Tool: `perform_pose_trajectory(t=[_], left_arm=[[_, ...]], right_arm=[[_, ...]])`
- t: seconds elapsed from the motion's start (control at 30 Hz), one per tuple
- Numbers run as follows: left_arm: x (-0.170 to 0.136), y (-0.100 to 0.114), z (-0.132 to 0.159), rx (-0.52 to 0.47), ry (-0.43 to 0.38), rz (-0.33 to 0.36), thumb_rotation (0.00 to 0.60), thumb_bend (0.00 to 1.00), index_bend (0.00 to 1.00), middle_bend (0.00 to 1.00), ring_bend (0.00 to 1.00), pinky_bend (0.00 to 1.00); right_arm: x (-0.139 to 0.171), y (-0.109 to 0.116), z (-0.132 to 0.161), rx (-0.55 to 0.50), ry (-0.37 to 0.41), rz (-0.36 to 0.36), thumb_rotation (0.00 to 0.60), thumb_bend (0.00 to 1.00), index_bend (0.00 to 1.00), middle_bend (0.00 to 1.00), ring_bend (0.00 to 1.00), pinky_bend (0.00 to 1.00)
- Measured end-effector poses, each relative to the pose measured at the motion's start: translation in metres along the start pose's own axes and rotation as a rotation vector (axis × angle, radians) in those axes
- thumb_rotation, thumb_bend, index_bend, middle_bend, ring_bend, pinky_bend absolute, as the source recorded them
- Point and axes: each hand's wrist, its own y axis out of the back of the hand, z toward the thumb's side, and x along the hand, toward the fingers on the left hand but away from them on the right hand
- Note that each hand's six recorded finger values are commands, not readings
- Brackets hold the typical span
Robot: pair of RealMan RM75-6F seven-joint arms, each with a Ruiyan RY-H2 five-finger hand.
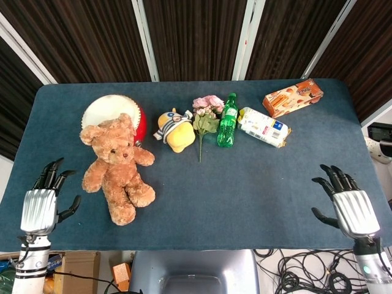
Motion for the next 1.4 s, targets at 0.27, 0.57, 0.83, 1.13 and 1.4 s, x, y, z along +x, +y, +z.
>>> perform_pose_trajectory(t=[0.27, 0.57, 0.83, 1.13, 1.4], left_arm=[[0.005, -0.011, -0.034, -0.063, 0.186, 0.076, 0.600, 0.25, 0.40, 0.00, 0.02, 0.36], [0.008, -0.036, -0.051, -0.346, 0.306, 0.000, 0.600, 0.24, 0.41, 0.00, 0.02, 0.39], [0.010, -0.049, -0.056, -0.476, 0.390, -0.083, 0.600, 0.23, 0.43, 0.00, 0.02, 0.41], [0.019, -0.057, -0.058, -0.504, 0.464, -0.141, 0.600, 0.23, 0.43, 0.00, 0.01, 0.42], [0.025, -0.063, -0.042, -0.588, 0.459, -0.238, 0.600, 0.23, 0.43, 0.00, 0.01, 0.42]], right_arm=[[0.039, -0.008, -0.010, 0.061, 0.017, -0.016, 0.600, 0.03, 0.28, 0.09, 0.03, 0.19], [0.044, -0.008, -0.013, 0.079, -0.010, -0.044, 0.600, 0.03, 0.25, 0.08, 0.03, 0.17], [0.041, -0.010, -0.020, 0.091, -0.063, -0.061, 0.600, 0.03, 0.25, 0.08, 0.03, 0.17], [0.038, -0.019, -0.019, 0.077, -0.058, -0.002, 0.600, 0.03, 0.25, 0.08, 0.03, 0.17], [0.037, -0.020, -0.019, 0.065, -0.055, 0.002, 0.600, 0.03, 0.25, 0.08, 0.03, 0.17]])
